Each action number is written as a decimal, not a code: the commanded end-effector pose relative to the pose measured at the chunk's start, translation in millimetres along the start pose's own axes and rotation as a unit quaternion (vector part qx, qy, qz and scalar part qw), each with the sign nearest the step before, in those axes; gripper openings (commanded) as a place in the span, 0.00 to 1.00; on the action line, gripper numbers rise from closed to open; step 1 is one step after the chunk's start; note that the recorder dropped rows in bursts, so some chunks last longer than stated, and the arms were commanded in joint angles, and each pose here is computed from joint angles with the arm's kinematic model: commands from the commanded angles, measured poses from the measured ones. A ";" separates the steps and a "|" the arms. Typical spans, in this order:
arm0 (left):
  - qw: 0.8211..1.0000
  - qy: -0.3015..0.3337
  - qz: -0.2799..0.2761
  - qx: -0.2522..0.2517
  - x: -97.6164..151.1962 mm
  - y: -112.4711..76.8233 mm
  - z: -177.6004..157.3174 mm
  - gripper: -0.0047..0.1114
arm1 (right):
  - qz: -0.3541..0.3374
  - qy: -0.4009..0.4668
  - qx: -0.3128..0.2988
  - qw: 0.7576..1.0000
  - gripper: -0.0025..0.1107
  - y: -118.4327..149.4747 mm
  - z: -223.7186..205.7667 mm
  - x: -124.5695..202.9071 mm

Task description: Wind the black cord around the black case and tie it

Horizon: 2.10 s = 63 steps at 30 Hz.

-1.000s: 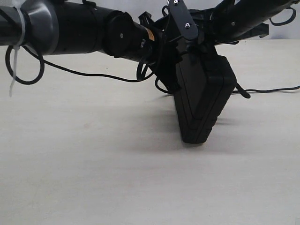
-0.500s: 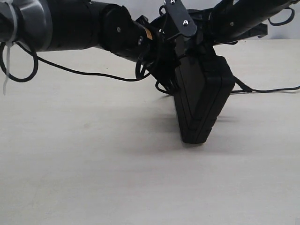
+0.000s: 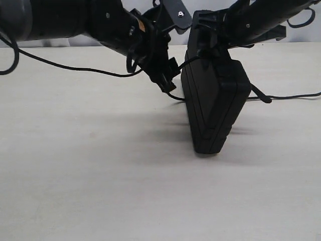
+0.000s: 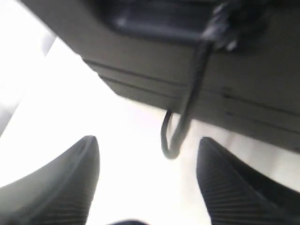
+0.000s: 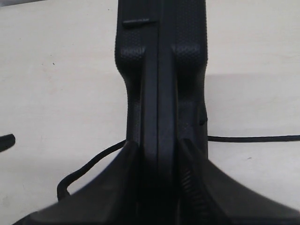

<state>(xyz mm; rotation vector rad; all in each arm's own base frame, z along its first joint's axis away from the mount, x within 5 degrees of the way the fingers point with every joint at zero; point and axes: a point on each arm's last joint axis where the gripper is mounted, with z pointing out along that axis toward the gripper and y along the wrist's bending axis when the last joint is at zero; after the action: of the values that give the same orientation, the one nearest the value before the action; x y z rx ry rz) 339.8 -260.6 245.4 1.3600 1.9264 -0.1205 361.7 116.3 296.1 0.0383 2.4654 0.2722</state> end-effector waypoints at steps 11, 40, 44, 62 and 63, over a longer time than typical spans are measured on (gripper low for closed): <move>0.999 -0.007 -0.005 0.051 7.4 -3.5 11.8 0.54 | 0.003 -0.021 -0.013 1.000 0.06 3.9 -4.5 -5.1; 0.999 -0.015 -0.017 0.049 16.0 -7.8 39.4 0.04 | 0.003 -0.021 -0.013 1.000 0.06 3.9 -4.5 -5.1; 0.999 -0.016 -0.016 0.049 15.5 -8.3 39.5 0.04 | 0.003 -0.021 -0.013 1.000 0.06 3.9 -4.5 -5.1; 0.996 -0.057 0.056 0.032 -9.2 -35.0 40.9 0.04 | 0.003 -0.021 -0.013 1.000 0.06 3.9 -4.5 -5.1; 0.996 -0.057 0.055 0.032 -9.2 -35.0 40.9 0.04 | 0.003 -0.021 -0.013 1.000 0.06 3.9 -4.5 -5.1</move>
<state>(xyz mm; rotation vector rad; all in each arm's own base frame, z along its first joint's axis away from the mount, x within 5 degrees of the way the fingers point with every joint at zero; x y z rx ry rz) 333.7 -296.5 204.9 1.4880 1.8006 -0.2138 361.7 115.7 296.0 0.0443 2.4680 0.2732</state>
